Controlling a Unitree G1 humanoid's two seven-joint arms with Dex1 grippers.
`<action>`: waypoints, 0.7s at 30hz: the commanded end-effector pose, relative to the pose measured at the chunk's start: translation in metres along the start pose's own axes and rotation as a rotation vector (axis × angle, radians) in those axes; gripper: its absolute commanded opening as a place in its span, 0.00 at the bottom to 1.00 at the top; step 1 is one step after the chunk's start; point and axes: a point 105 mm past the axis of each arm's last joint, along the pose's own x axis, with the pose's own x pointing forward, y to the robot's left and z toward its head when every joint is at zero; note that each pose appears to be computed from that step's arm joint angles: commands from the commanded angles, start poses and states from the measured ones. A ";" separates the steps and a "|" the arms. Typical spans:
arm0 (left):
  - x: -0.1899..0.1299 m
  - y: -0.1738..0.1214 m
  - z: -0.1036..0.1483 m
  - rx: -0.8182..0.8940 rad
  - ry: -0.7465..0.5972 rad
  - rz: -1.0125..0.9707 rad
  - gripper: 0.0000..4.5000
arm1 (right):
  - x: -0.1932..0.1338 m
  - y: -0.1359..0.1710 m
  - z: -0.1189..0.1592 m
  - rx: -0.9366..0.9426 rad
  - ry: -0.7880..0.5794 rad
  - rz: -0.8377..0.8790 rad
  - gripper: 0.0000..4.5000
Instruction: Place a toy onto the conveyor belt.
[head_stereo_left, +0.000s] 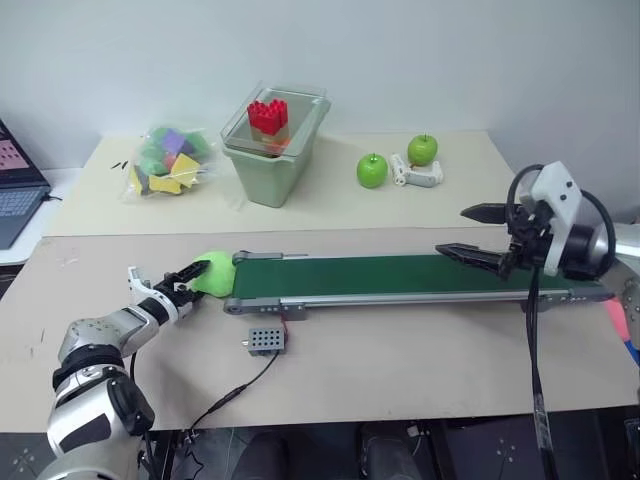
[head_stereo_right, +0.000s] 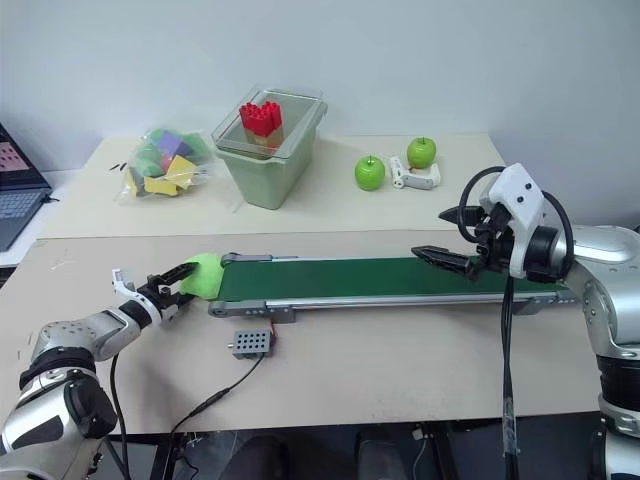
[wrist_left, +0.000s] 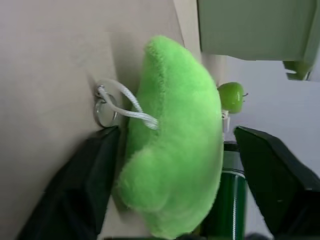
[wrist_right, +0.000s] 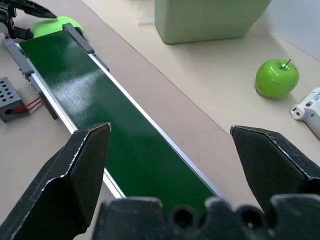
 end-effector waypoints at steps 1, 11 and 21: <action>0.000 -0.004 0.000 0.001 0.010 -0.024 0.45 | -0.009 -0.001 0.014 -0.039 -0.030 -0.023 1.00; -0.008 -0.034 0.019 0.029 -0.038 -0.163 0.03 | -0.004 0.000 0.012 -0.041 -0.029 -0.009 1.00; -0.048 -0.078 0.078 0.235 -0.263 -0.229 0.03 | 0.002 -0.004 0.007 -0.036 -0.035 0.007 1.00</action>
